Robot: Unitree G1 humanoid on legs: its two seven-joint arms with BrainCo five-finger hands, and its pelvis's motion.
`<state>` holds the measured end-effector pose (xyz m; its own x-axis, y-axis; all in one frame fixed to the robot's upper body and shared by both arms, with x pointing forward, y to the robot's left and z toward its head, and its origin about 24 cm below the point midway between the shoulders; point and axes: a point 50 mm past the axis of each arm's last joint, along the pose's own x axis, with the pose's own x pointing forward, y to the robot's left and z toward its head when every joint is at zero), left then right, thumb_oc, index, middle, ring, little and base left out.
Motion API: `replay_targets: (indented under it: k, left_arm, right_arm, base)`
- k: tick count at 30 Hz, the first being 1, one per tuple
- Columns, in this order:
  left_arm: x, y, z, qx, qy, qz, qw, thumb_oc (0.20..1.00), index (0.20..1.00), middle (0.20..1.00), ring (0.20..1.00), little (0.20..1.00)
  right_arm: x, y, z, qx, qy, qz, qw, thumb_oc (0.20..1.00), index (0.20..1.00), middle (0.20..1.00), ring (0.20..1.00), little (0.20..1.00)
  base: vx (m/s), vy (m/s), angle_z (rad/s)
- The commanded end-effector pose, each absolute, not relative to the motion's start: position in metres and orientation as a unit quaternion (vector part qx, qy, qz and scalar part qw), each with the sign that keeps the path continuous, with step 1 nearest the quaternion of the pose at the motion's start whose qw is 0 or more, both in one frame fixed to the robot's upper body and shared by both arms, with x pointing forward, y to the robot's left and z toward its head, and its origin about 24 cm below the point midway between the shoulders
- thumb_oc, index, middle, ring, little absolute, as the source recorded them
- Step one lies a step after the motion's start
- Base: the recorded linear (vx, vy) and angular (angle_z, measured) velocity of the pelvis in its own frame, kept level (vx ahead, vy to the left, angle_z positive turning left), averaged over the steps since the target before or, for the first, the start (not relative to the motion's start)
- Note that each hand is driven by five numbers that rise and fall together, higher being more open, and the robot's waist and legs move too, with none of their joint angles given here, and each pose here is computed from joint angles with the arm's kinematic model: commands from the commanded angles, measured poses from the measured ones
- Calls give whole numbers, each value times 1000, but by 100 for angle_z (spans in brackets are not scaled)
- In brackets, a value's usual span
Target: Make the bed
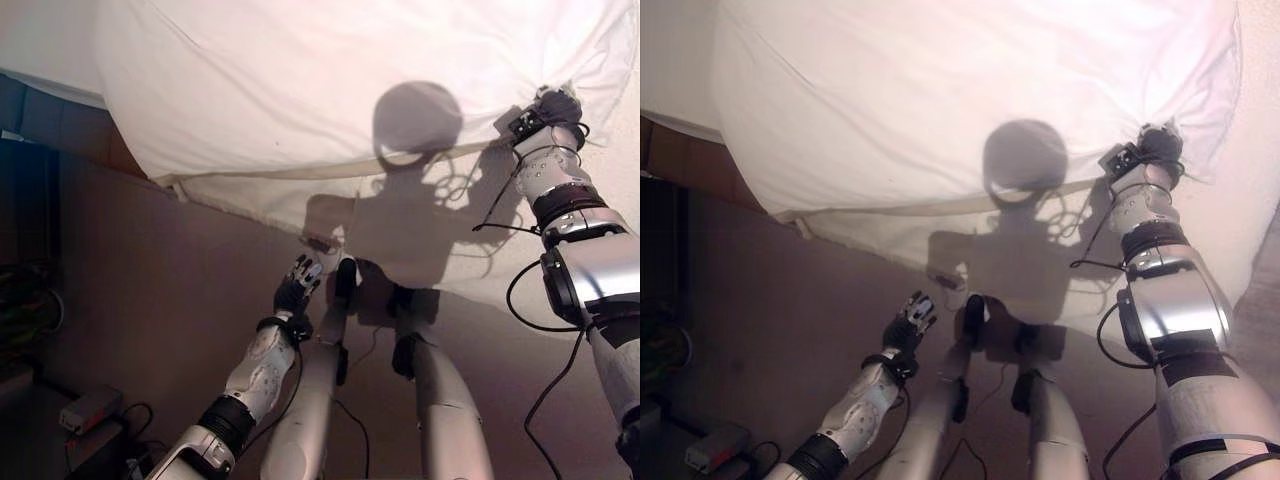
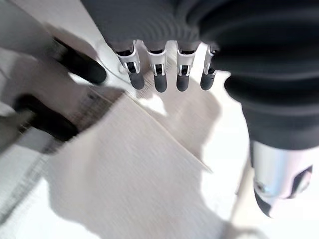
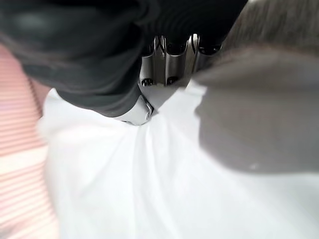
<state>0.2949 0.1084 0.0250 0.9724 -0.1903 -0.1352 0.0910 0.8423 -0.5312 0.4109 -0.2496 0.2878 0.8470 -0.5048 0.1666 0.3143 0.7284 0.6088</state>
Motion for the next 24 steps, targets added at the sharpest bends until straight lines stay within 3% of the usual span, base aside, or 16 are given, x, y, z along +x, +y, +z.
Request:
replay_targets:
  k: [1, 3, 8, 24]
  left_arm:
    - [291, 102, 46, -302, 52, -117, 945, 1000, 1000, 1000, 1000, 1000]
    - [295, 91, 68, -319, 23, -146, 936, 1000, 1000, 1000, 1000, 1000]
    - [305, 69, 91, -319, 6, -182, 930, 1000, 1000, 1000, 1000, 1000]
    - [341, 16, 122, -488, 62, -155, 857, 1000, 1000, 1000, 1000, 1000]
  right_arm:
    - [405, -214, 322, 306, -249, -150, 906, 200, 200, 200, 200, 200]
    - [399, -185, 326, 306, -278, -93, 906, 200, 200, 200, 200, 200]
    - [386, -153, 322, 313, -304, -26, 899, 200, 200, 200, 200, 200]
    - [372, -130, 285, 336, -283, 30, 898, 200, 200, 200, 200, 200]
  base:
    - [-36, 76, 8]
    - [-51, 99, 4]
    - [-47, 101, -15]
    - [-4, 12, -16]
